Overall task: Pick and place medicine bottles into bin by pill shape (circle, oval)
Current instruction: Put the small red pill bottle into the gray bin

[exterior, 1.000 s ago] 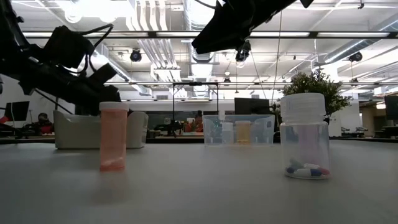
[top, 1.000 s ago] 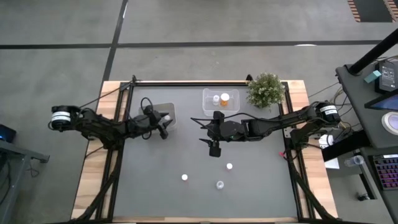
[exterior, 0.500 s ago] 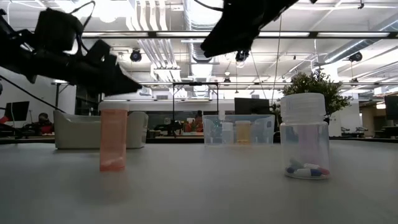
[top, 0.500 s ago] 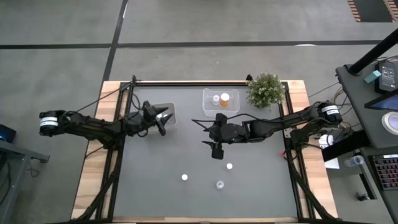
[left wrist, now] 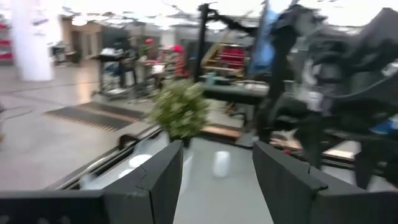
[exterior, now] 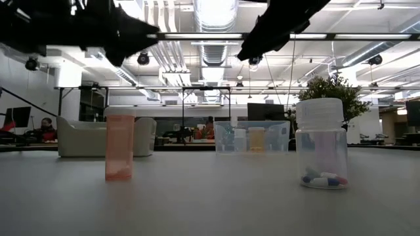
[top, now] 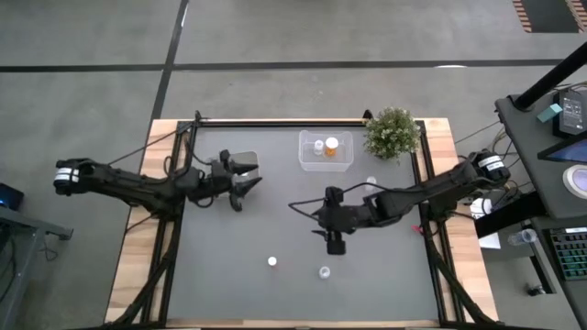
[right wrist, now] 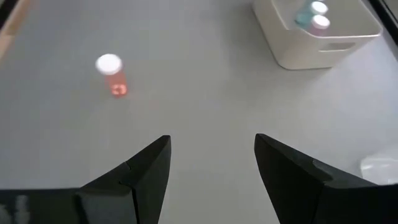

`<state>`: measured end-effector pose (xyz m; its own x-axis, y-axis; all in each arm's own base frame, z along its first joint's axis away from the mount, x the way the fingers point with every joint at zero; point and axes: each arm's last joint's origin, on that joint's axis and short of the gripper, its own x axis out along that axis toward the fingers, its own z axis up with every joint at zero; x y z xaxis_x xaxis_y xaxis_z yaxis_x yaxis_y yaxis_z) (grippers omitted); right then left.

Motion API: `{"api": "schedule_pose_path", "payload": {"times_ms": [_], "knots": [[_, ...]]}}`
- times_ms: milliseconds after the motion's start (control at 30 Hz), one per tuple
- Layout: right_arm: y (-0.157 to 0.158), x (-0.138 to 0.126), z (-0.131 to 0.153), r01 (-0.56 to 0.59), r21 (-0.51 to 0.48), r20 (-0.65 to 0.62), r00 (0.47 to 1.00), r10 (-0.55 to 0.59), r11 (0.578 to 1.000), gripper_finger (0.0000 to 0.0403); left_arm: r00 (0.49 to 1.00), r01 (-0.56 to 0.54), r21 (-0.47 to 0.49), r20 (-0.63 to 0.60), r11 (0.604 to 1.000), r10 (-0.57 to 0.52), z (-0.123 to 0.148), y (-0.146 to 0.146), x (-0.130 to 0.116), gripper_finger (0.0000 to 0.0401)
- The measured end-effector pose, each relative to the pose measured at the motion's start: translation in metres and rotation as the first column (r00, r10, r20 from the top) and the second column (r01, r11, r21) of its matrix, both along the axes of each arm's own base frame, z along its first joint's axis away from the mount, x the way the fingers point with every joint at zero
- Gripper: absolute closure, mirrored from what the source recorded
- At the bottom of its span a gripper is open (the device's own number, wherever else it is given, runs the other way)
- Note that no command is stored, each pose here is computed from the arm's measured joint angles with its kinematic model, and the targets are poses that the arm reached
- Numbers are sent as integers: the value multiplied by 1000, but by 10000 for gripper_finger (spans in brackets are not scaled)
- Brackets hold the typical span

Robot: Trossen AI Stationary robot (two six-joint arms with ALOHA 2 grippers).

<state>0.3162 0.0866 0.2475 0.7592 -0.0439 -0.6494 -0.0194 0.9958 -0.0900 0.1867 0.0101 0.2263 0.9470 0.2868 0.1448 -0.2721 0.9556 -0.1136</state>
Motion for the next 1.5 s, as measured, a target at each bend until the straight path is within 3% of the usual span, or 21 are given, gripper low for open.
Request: {"api": "schedule_pose_path", "payload": {"times_ms": [133,333,600,767,1000,1167,1367,1500], "knots": [[9,-3,0,-28,-4,5,1000,28,1000,179,996,83,25,-23,996,-82,15,-17,9,221],[18,-5,-1,-43,-83,46,998,46,996,179,974,156,15,-169,988,-151,33,-41,22,221],[17,-15,-7,-107,-150,179,975,134,983,179,929,241,0,-289,971,-230,41,-72,44,221],[10,-34,-2,-120,-182,302,938,171,976,179,897,249,-75,-359,966,-259,44,-85,60,221],[-2,-65,5,-108,-217,459,866,199,970,179,783,202,-223,-549,954,-294,47,-98,84,221],[-10,-86,20,-97,-248,522,825,218,964,179,634,153,-423,-651,893,-417,50,-111,96,221],[-18,-107,38,-77,-281,591,772,236,957,179,464,-97,-579,-746,810,-478,50,-128,110,221],[-21,-115,35,-76,-298,591,768,247,951,179,395,-251,-573,-797,780,-458,49,-140,118,221]]}}
